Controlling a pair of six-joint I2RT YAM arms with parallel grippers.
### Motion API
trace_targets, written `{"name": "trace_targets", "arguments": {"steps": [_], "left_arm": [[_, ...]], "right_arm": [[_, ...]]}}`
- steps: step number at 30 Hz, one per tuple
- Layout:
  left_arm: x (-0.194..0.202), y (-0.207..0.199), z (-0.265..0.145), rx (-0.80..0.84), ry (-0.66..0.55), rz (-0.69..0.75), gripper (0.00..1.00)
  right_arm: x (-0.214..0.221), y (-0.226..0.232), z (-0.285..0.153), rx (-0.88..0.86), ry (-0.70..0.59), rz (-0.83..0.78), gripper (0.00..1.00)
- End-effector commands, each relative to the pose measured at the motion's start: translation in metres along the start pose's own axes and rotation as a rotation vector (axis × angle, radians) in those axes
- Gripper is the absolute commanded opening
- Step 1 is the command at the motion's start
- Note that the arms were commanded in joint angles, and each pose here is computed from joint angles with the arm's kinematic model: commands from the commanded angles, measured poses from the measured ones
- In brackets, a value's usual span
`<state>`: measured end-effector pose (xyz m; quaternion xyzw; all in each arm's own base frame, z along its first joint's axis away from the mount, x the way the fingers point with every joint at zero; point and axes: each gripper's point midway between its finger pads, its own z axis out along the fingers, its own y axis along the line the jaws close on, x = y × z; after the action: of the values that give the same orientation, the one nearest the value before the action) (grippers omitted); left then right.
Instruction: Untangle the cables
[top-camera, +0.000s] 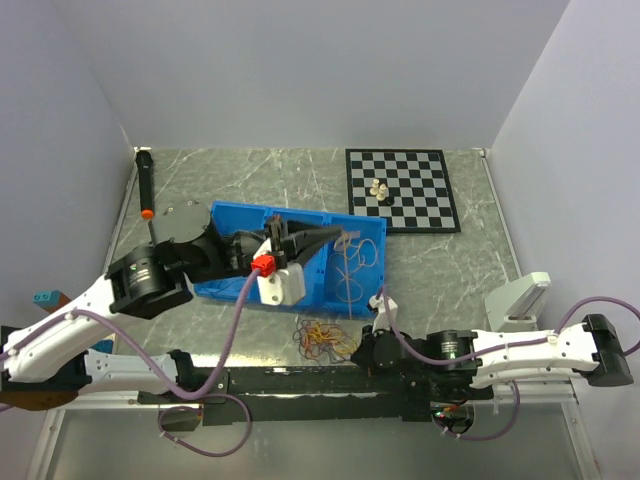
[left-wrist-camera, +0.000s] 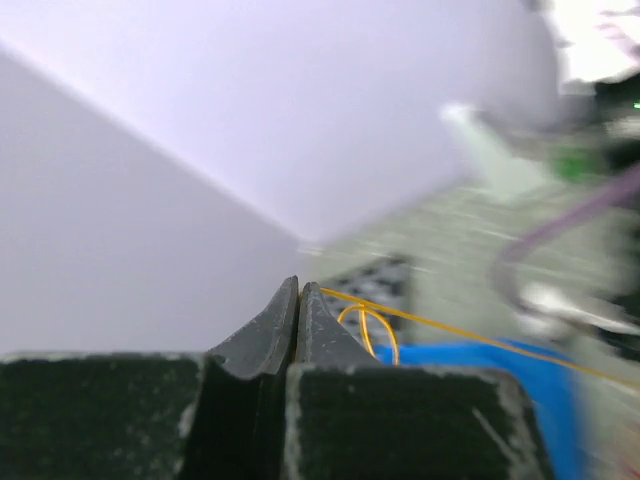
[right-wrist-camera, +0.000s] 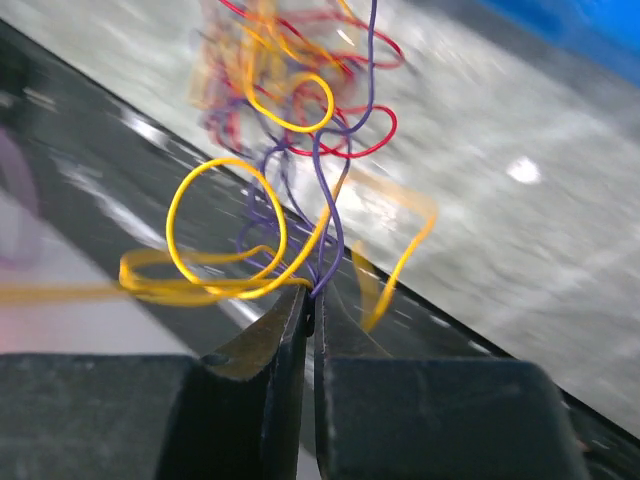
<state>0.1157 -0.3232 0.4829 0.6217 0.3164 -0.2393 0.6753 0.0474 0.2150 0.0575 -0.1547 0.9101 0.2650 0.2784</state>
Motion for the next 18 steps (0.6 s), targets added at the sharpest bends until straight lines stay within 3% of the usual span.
{"name": "trace_targets", "arguments": {"steps": [1,6,9,13,18], "left_arm": [[-0.104,0.160,-0.064,-0.775,-0.260,0.331,0.01],[-0.131,0.193,-0.085,-0.949,-0.272,0.431,0.01],[-0.141,0.189,-0.086,-0.912,-0.317,0.445,0.01],[-0.138,0.173,-0.075,-0.803,-0.318,0.436,0.01],[-0.144,0.172,-0.077,-0.852,-0.344,0.511,0.01]], "right_arm": [[0.012,-0.009,-0.001,0.039,0.053,-0.021,0.00],[0.013,-0.008,0.000,0.031,0.056,-0.027,0.00],[0.013,-0.005,-0.001,0.015,0.058,-0.038,0.00],[0.010,-0.004,-0.001,-0.007,0.042,-0.037,0.19],[0.011,-0.007,-0.003,-0.014,0.033,-0.017,0.19]]}}
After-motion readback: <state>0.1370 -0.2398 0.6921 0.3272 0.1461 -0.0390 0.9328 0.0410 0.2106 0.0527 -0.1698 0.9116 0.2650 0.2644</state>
